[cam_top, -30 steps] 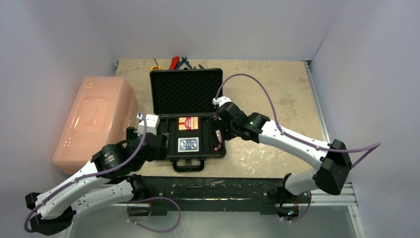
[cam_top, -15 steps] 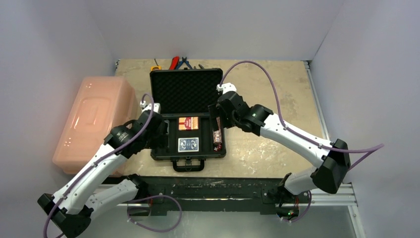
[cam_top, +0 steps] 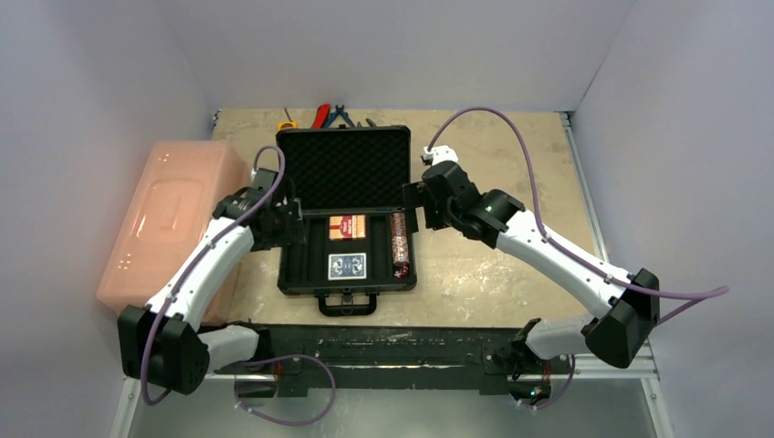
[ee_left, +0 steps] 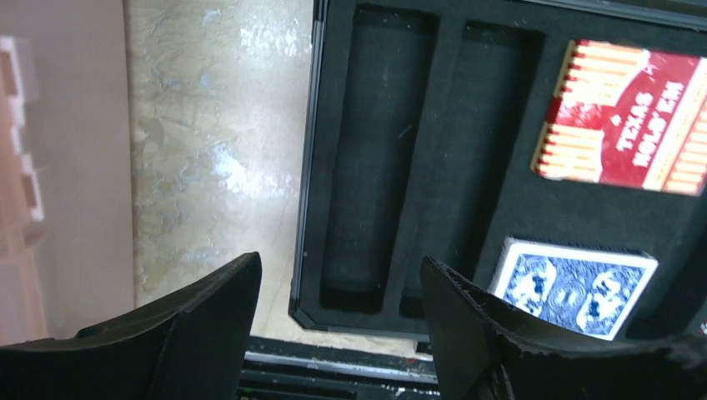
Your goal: Pack up texas hold em set
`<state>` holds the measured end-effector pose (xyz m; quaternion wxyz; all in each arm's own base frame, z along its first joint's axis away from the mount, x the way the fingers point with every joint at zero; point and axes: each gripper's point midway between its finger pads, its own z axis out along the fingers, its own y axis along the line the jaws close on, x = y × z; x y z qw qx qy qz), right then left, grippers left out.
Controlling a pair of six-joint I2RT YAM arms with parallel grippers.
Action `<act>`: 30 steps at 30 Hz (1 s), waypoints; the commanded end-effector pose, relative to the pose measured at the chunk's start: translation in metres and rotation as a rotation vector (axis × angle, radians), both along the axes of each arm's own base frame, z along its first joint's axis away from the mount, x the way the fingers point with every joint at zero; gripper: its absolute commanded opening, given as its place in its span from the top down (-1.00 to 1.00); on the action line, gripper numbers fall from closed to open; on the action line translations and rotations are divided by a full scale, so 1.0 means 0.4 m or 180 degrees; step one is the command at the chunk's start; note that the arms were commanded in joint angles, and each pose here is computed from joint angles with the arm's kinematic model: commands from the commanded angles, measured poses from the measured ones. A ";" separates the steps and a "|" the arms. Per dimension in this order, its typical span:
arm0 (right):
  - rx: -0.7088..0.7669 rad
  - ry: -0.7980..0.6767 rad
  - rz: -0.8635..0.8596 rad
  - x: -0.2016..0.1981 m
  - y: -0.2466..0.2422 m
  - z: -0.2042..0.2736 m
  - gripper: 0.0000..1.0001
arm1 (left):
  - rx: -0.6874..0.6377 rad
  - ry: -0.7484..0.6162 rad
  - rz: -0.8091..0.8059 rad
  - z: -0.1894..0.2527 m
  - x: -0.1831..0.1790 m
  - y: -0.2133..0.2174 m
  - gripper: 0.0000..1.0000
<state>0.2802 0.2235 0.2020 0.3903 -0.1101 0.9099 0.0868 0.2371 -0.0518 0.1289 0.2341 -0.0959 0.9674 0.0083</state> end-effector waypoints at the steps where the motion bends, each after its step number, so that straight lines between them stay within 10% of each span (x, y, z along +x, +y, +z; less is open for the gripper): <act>1: 0.0120 -0.0057 -0.0032 -0.004 -0.008 0.024 -0.97 | -0.0067 0.0067 0.0001 -0.044 0.057 0.005 -0.38; 30: 0.0072 -0.0108 -0.0050 -0.034 -0.071 0.032 -0.92 | -0.0591 0.0914 0.0265 -0.206 0.033 -0.030 0.25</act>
